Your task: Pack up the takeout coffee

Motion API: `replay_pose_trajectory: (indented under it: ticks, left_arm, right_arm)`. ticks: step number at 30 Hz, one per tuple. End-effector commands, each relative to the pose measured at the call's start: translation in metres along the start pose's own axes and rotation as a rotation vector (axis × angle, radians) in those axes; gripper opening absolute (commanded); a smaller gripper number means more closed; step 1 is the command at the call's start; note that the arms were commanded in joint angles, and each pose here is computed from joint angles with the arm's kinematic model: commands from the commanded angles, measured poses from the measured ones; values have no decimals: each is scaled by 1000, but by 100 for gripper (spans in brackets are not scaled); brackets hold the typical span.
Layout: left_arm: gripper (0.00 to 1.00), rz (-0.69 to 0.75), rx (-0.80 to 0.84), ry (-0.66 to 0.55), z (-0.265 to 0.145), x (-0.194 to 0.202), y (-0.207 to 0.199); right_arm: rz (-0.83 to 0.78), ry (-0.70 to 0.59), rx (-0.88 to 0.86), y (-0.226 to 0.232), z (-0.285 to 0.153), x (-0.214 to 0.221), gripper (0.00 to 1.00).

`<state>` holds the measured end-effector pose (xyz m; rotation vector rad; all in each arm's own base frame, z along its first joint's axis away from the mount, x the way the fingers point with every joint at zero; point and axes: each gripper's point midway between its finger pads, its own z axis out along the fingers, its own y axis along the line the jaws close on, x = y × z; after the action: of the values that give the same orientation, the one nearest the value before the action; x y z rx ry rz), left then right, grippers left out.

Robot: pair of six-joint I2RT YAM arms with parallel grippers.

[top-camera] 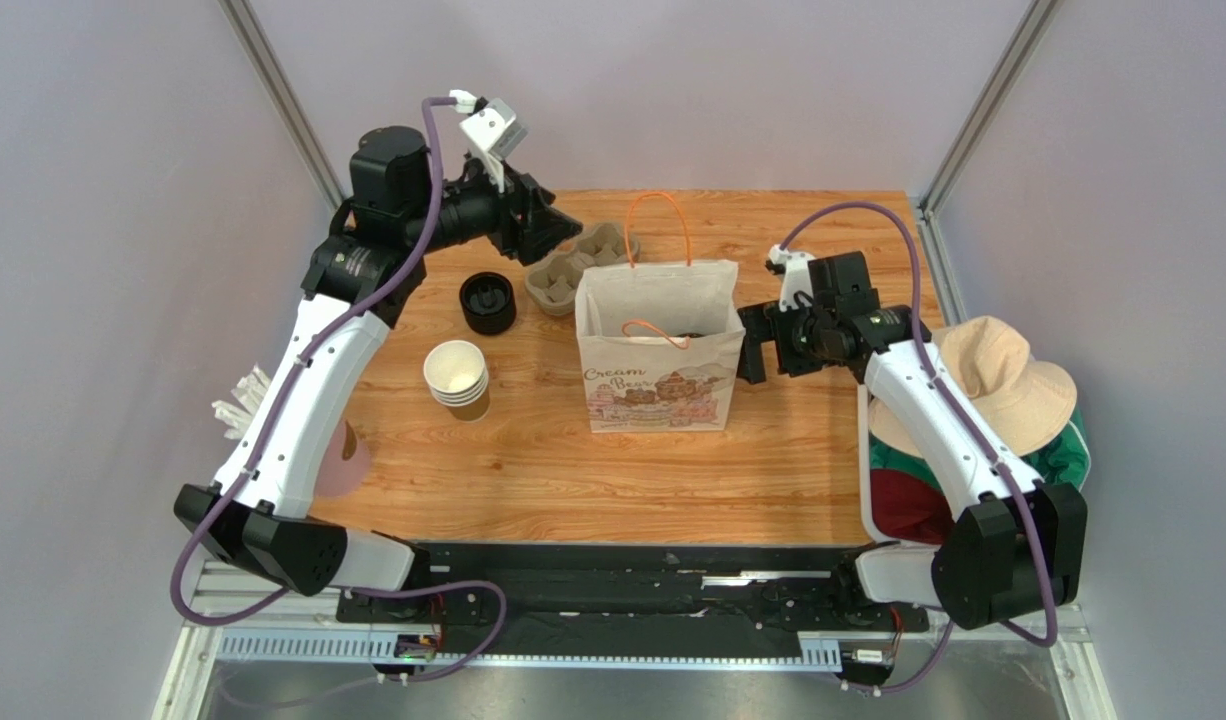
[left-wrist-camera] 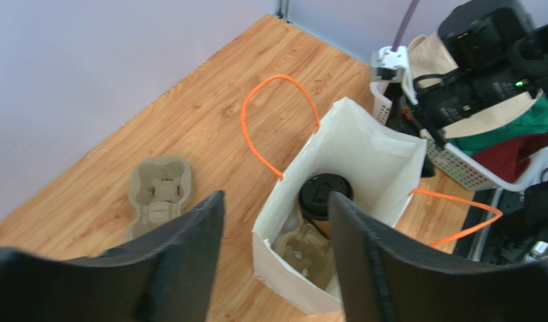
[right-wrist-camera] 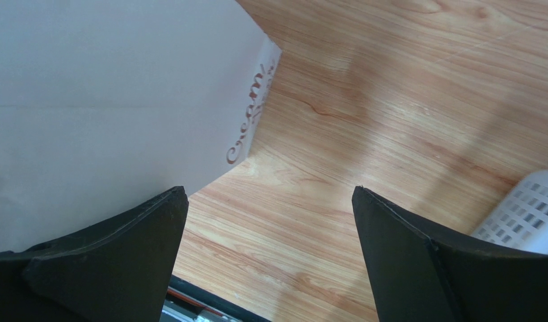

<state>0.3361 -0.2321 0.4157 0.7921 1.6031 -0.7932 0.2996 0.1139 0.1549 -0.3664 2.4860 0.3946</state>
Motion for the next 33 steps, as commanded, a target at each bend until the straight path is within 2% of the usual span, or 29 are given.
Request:
replay_pose_trajectory:
  ticks: [1, 4, 7, 13, 17, 20, 24, 33]
  left_arm:
    - [83, 110, -78, -7, -24, -17, 4]
    - [92, 170, -182, 37, -38, -12, 19]
    - [95, 179, -269, 61, -56, -7, 33]
    - [96, 23, -424, 96, -113, 0, 69]
    - [96, -55, -518, 109, -161, 6, 88]
    - [96, -46, -597, 86, -192, 5, 86]
    - [97, 40, -724, 69, -223, -1, 74]
    - [98, 43, -768, 81, -234, 0, 72]
  right_arm:
    - [-65, -84, 131, -17, -32, -24, 99]
    - [-82, -183, 221, -30, -68, -52, 99]
    - [-90, -301, 305, -40, -113, -86, 99]
    - [-130, -567, 394, -34, -215, -150, 99]
    - [-158, -719, 379, -16, -263, -174, 99]
    - [-186, -795, 360, -6, -284, -180, 99]
    - [-196, -809, 309, 4, -288, -181, 99]
    - [-194, -825, 308, 6, -293, -180, 99]
